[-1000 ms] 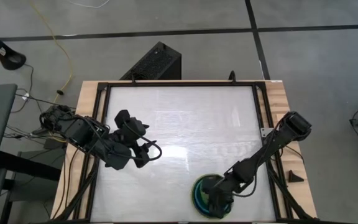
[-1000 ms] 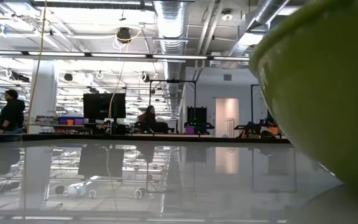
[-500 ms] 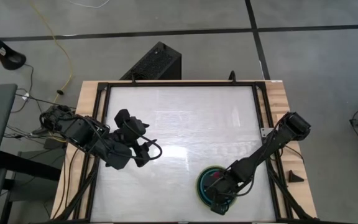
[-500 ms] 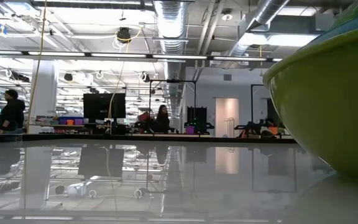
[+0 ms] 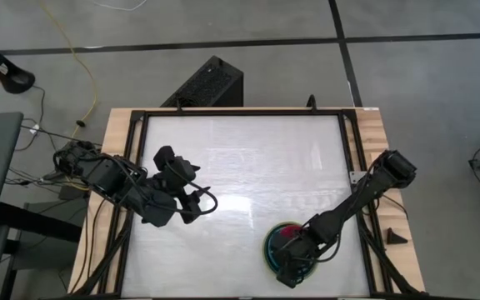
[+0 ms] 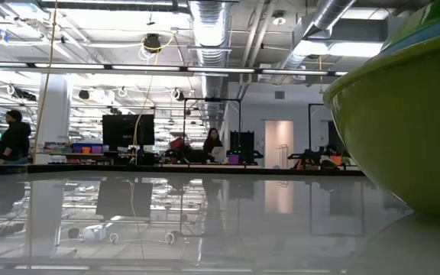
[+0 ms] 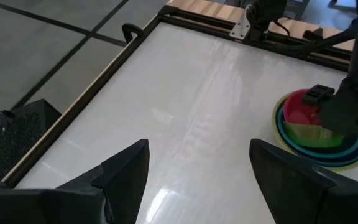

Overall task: Nest bowls inside each other
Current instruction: Adjust the green and red bowls

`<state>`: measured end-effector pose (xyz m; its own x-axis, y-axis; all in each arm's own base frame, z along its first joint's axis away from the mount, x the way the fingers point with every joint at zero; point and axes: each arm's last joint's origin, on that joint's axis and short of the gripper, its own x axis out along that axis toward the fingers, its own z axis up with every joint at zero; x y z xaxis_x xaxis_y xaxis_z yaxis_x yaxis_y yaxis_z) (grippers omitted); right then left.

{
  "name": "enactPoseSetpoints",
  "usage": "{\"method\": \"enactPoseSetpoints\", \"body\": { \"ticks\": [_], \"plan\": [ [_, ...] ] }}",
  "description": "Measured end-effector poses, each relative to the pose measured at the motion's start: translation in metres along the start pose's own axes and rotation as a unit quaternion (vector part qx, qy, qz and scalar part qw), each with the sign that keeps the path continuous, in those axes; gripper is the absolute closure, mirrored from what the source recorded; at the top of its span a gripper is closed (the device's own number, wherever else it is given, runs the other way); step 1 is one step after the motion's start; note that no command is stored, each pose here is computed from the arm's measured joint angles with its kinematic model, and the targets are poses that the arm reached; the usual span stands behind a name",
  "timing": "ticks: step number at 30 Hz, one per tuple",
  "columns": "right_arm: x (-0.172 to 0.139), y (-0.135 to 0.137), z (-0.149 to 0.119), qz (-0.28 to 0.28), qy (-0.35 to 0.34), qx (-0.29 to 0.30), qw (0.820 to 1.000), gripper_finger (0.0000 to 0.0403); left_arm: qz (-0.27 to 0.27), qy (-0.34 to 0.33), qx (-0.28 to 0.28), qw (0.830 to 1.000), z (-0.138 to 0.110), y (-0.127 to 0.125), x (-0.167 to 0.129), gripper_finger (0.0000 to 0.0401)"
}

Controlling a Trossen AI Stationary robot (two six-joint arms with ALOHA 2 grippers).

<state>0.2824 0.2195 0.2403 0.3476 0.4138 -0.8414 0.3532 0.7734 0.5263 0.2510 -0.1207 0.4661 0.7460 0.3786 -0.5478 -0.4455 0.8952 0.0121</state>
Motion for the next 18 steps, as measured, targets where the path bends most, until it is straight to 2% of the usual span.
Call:
{"method": "enactPoseSetpoints", "body": {
  "ticks": [7,11,14,18],
  "plan": [
    [-0.023,0.024,0.000,-0.012,-0.087,0.002,0.996,0.0122,0.000,0.000,0.008,1.000,0.000,0.000,0.000,0.0135],
    [-0.025,0.026,-0.002,-0.020,-0.098,0.016,0.995,0.0127,0.000,0.000,0.017,1.000,0.000,0.000,0.000,0.0135],
    [-0.025,0.025,-0.002,-0.022,-0.098,0.023,0.995,0.0146,0.000,0.000,0.017,1.000,0.000,0.000,0.000,0.0135],
    [-0.025,0.024,-0.002,-0.027,-0.100,0.024,0.994,0.0194,0.000,0.000,0.017,1.000,0.000,0.000,0.000,0.0135]
  ]
}}
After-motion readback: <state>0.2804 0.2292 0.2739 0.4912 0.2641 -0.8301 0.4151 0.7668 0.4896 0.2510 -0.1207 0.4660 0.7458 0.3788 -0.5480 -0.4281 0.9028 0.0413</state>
